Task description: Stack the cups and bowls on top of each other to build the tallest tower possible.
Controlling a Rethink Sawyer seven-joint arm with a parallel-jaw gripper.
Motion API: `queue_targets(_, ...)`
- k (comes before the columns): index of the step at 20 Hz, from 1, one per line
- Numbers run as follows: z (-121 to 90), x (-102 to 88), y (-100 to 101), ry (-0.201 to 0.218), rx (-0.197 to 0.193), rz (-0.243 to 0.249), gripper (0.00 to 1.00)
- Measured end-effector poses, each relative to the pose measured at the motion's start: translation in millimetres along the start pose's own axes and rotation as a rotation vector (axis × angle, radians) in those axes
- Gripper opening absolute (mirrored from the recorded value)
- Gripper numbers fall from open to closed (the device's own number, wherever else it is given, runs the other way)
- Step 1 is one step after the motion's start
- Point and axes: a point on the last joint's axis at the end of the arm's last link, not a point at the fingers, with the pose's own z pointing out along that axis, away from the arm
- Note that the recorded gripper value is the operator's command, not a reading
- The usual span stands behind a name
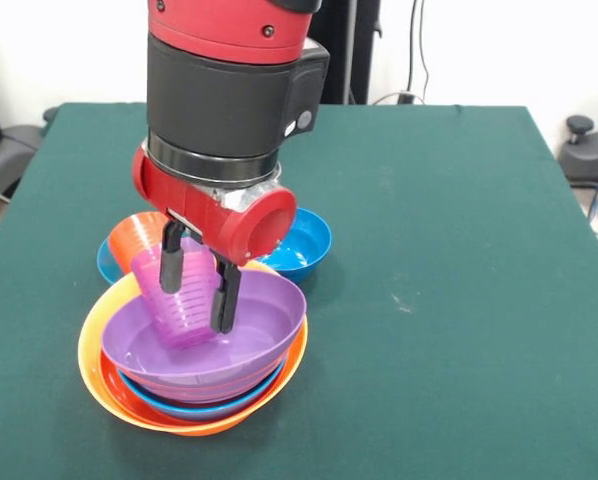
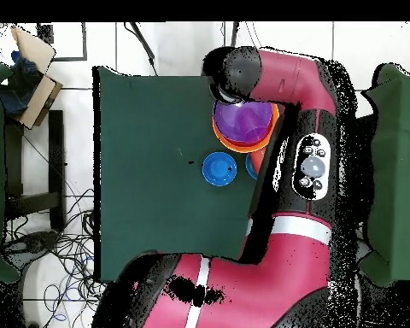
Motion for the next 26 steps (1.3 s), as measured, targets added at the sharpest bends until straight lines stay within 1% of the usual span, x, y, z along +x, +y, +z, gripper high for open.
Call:
queue_targets(5,-0.1,0.3,0.6,0.000,-0.001,-0.001,1.00)
queue_targets(9,4.9,3.1,3.8,0.008,-0.013,-0.001,1.00)
queue_targets(15,29.5,6.4,10.6,0.016,-0.076,-0.009,1.00)
queue_targets(18,45.3,4.9,11.5,0.016,-0.121,-0.037,1.00)
queue_targets(19,47.9,4.7,11.0,0.017,-0.126,-0.044,1.00)
queue_targets(20,54.9,4.9,9.1,0.021,-0.138,-0.067,1.00)
queue_targets(23,61.9,6.1,6.0,0.026,-0.139,-0.101,1.00)
queue_targets(24,64.8,7.2,5.2,0.027,-0.138,-0.122,1.00)
queue_targets(26,65.9,9.1,6.1,0.029,-0.138,-0.148,1.00)
